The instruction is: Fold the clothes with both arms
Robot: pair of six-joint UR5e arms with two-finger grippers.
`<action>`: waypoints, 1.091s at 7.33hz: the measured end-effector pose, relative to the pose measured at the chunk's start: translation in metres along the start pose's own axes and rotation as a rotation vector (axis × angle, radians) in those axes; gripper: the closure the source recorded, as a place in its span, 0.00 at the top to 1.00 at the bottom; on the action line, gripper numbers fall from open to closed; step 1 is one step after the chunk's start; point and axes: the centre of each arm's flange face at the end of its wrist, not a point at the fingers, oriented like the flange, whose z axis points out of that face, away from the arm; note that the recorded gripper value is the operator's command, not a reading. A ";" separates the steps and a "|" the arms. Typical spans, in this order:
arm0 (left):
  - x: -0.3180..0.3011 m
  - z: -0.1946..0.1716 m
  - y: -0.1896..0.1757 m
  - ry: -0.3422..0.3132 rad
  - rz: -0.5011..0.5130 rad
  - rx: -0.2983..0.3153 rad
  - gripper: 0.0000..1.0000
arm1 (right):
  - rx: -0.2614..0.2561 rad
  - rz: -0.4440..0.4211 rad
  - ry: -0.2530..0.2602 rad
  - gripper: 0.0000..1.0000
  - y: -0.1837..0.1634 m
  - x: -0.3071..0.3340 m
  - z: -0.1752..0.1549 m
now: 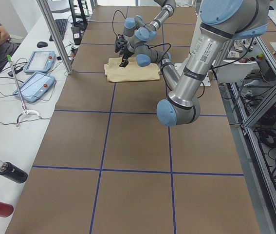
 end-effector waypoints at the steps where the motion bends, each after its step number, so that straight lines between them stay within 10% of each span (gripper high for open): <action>1: 0.000 0.000 0.000 0.000 0.000 0.001 1.00 | 0.010 -0.004 -0.014 0.22 -0.003 -0.001 0.001; 8: 0.000 0.000 0.000 0.000 0.000 0.000 1.00 | 0.028 -0.012 -0.147 0.27 -0.022 0.018 -0.002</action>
